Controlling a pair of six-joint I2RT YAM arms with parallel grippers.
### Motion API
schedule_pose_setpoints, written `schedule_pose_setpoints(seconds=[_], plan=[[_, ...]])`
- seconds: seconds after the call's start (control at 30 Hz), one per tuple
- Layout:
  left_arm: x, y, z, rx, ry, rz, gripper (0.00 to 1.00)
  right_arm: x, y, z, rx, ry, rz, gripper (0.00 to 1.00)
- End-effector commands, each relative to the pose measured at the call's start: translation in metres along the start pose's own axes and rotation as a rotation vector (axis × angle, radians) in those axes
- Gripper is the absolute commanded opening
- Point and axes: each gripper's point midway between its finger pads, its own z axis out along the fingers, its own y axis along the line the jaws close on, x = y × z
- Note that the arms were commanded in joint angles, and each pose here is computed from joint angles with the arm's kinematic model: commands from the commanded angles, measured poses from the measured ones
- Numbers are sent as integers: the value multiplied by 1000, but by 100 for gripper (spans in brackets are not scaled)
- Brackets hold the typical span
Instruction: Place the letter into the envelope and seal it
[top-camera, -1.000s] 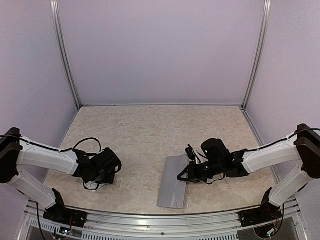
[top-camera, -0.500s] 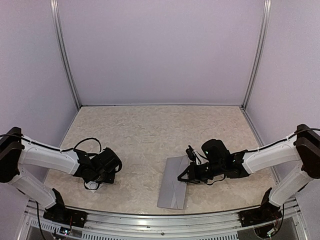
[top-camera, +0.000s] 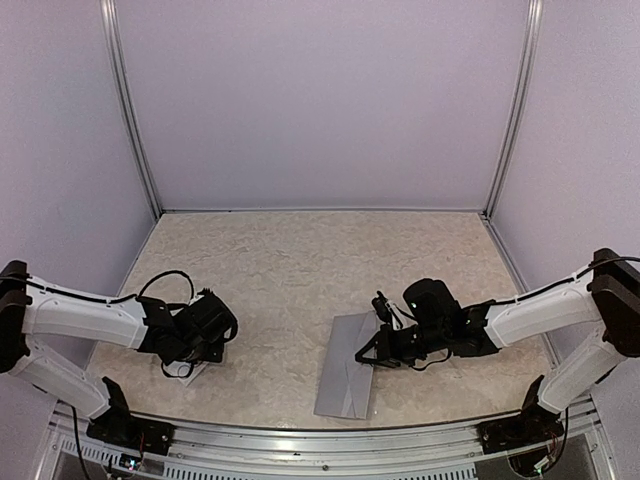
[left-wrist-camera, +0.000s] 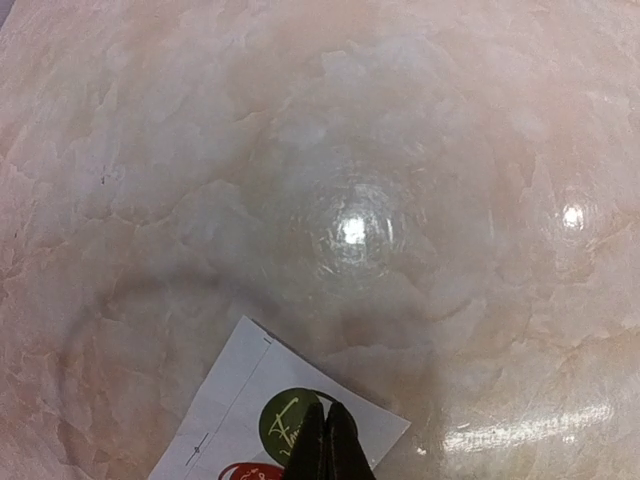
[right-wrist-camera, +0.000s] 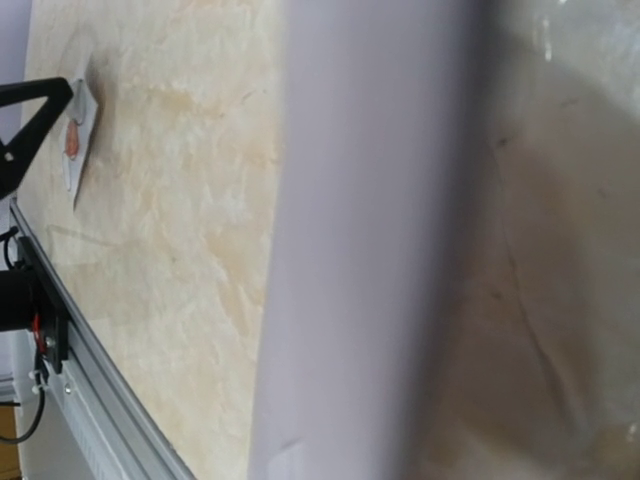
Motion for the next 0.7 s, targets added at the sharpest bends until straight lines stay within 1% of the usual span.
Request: schedule_pose_setpoints(seconds=[0.0, 0.17, 0.27, 0.47, 0.53, 0.6, 0.67], plan=[[-10, 4, -11, 13, -24, -50, 0, 1, -3, -3, 3, -7, -3, 0], [-16, 4, -22, 51, -34, -87, 0, 1, -6, -3, 16, -11, -1, 0], [-21, -2, -31, 106, -40, -102, 0, 2, -5, -3, 14, -7, -7, 0], [-42, -34, -64, 347, -85, -125, 0, -2, 8, -9, -27, -17, -55, 0], [-50, -42, -77, 418, -100, -135, 0, -2, 5, -8, 6, -7, -59, 0], [-55, -45, -86, 455, -109, -144, 0, 0, -3, -7, 53, 12, -57, 0], [-57, -43, -88, 449, -114, -147, 0, 2, -5, -7, 52, 17, -56, 0]])
